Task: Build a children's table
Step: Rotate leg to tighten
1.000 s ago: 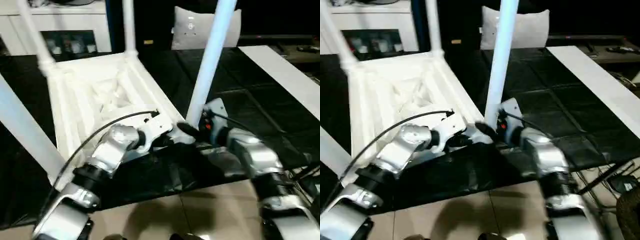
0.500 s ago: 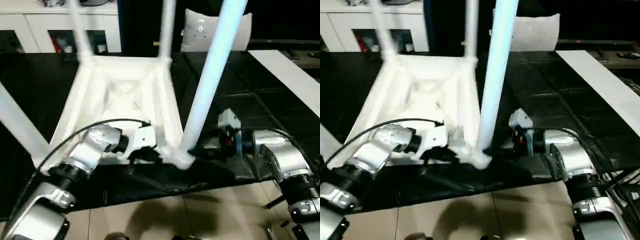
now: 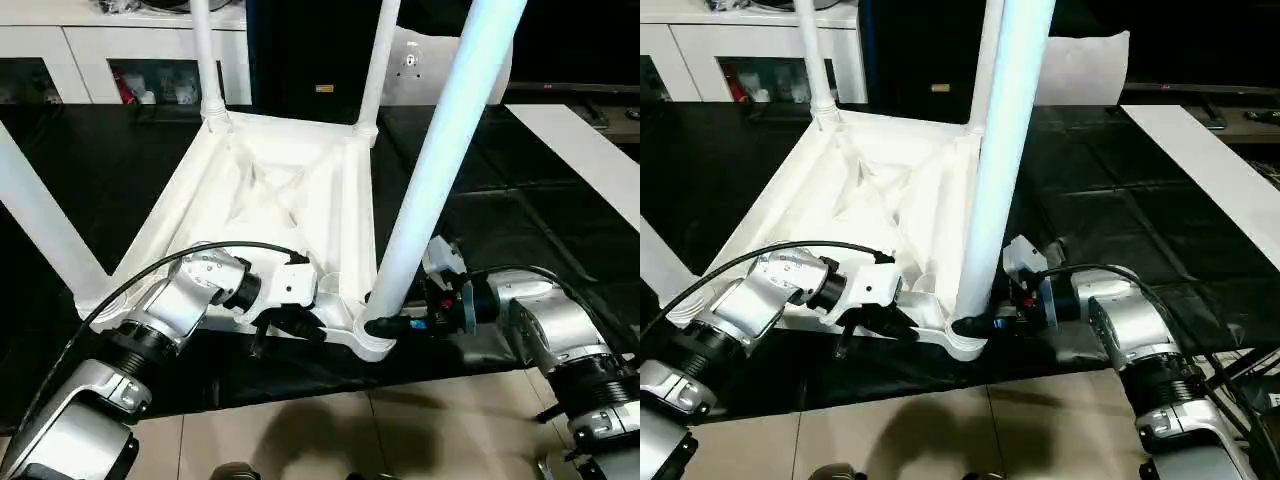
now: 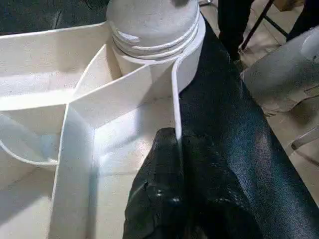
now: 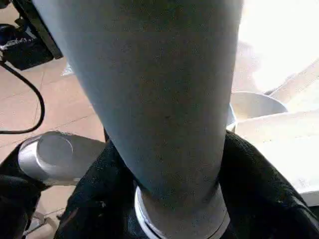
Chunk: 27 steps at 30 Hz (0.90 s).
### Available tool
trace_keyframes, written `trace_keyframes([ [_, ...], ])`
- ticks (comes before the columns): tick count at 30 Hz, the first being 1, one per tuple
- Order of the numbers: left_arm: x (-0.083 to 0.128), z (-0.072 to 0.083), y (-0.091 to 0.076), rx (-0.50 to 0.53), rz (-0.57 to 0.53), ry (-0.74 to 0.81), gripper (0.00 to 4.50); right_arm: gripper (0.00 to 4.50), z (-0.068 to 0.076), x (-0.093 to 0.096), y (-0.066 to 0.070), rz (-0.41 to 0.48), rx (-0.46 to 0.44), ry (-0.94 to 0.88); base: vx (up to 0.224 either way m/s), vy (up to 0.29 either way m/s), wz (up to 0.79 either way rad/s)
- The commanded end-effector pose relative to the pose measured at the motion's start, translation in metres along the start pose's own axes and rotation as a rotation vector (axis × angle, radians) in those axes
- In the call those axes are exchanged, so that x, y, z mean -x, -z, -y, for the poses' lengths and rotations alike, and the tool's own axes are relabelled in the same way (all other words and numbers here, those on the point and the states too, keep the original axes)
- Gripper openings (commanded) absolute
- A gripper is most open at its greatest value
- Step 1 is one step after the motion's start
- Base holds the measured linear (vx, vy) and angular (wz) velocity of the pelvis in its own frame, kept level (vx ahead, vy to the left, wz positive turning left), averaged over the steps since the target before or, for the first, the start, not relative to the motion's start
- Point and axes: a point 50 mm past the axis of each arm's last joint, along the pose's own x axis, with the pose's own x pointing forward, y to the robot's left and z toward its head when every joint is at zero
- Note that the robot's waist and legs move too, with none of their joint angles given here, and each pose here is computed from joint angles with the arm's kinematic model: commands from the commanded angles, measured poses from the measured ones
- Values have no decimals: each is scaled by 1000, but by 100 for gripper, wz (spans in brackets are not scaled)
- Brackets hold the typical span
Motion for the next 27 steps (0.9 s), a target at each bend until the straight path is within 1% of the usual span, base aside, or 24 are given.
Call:
trace_keyframes([
  [1,-7,-2,-15,-73,13,61,0,208,-4,0,0,15,-13,-32,0,0,0],
  [2,-7,-1,-14,-50,24,53,0,207,-5,-1,-1,39,-26,-35,0,0,0],
  [4,-7,-1,-13,-25,35,41,0,206,-6,-2,-2,55,-31,-23,0,0,0],
  [6,-7,-1,-11,19,42,16,0,206,-4,-6,-3,71,-44,31,0,0,0],
  [7,-7,-2,-9,66,53,-25,0,206,3,-12,-4,81,-54,128,0,0,0],
  [8,-7,-4,-9,91,59,-55,0,205,7,-15,-4,85,-66,189,0,0,0],
  [9,-7,-4,-8,98,61,-65,0,205,8,-16,-4,87,-68,208,0,0,0],
  [13,-9,-11,-9,195,83,-198,0,203,29,-28,-10,128,-105,473,0,0,0],
  [14,-10,-14,-11,224,82,-243,0,202,34,-34,-13,137,-133,540,0,0,0],
  [16,-11,-17,-14,252,88,-288,0,200,40,-40,-15,145,-166,614,0,0,0],
  [17,-12,-20,-18,275,95,-332,0,200,45,-44,-16,148,-195,684,0,0,0],
  [19,-14,-22,-20,289,98,-365,0,200,47,-47,-17,148,-206,720,0,0,0],
  [20,-17,-24,-24,298,104,-405,0,200,49,-51,-19,160,-211,740,0,0,0],
  [21,-22,-29,-30,301,113,-466,0,200,50,-55,-21,191,-220,759,0,0,0],
  [22,-22,-29,-30,301,113,-466,0,200,50,-55,-21,191,-220,759,0,0,0],
  [23,-24,-30,-31,304,115,-482,0,255,50,-56,-21,201,-227,763,0,0,0],
  [24,-25,-30,-32,302,114,-483,0,268,50,-55,-21,203,-226,764,0,0,0],
  [26,-26,-32,-33,295,112,-493,0,275,49,-52,-20,210,-211,750,0,0,0],
  [27,-25,-33,-33,290,110,-498,0,303,48,-49,-19,210,-197,740,0,0,0],
])
